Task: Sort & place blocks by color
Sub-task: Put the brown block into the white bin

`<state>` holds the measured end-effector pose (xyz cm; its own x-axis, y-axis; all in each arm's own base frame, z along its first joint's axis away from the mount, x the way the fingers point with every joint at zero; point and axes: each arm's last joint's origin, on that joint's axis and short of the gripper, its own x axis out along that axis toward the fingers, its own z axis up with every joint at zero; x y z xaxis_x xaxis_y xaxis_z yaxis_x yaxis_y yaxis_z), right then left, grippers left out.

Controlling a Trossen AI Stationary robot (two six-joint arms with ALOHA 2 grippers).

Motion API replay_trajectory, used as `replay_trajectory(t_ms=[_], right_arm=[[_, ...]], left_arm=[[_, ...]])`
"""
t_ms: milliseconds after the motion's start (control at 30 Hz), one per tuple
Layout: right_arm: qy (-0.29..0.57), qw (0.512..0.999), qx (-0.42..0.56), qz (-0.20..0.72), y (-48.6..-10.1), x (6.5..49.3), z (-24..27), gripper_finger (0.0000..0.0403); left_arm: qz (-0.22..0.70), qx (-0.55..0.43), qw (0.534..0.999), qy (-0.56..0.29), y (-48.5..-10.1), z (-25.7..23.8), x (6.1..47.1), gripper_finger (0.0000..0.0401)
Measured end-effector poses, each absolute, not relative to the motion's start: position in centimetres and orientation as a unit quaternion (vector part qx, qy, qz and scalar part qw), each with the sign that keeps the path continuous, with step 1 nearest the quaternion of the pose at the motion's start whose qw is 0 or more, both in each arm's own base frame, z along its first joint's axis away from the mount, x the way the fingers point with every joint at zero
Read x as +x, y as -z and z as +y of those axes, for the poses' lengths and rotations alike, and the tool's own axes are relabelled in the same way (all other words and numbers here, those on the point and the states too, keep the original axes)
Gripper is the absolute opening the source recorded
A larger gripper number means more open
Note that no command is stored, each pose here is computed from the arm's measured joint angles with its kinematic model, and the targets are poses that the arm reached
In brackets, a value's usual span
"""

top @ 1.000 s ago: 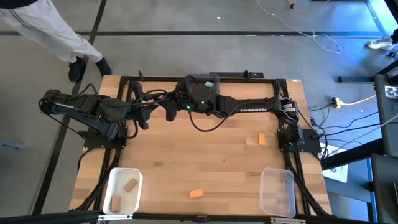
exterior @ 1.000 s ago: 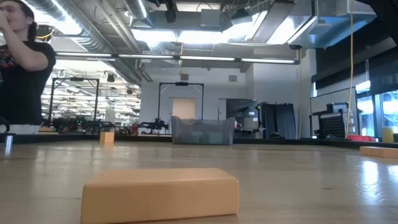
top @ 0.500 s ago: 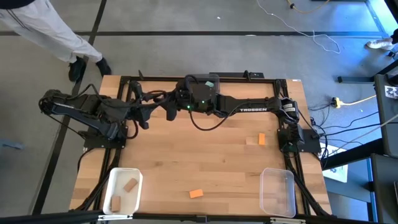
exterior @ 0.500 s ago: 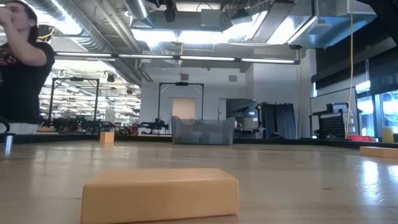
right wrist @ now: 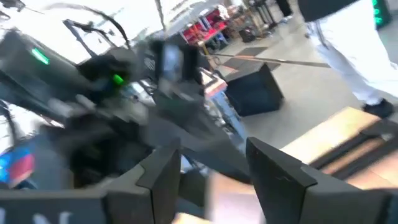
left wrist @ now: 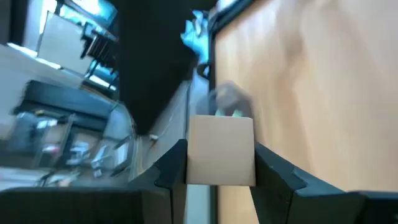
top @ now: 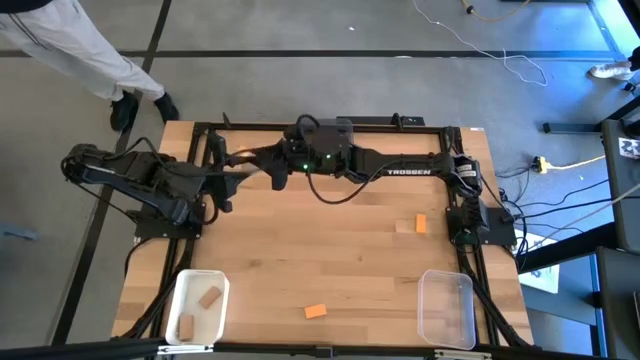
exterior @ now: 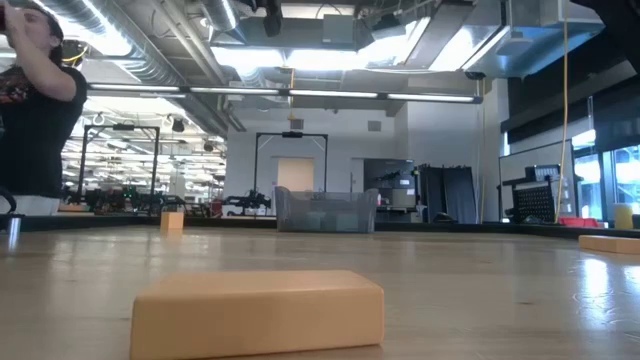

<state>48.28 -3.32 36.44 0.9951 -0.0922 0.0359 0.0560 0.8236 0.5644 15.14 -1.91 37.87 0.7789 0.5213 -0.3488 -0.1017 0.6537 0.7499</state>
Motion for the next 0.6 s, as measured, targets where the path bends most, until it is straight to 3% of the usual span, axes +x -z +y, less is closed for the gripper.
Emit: replay_trajectory(t_ms=[333, 600], right_arm=[[0.037, 0.96, 0.276, -0.022, -37.7, 47.2, -4.6, 0.0183], [0.061, 0.984, 0.142, 0.087, -37.0, 45.8, -4.9, 0.0184]], left_arm=[[0.301, 0.316, 0.885, -0.165, -37.3, -1.7, 13.9, 0.0123], [0.348, 0.201, 0.912, -0.076, -36.1, -2.0, 12.6, 0.0123]])
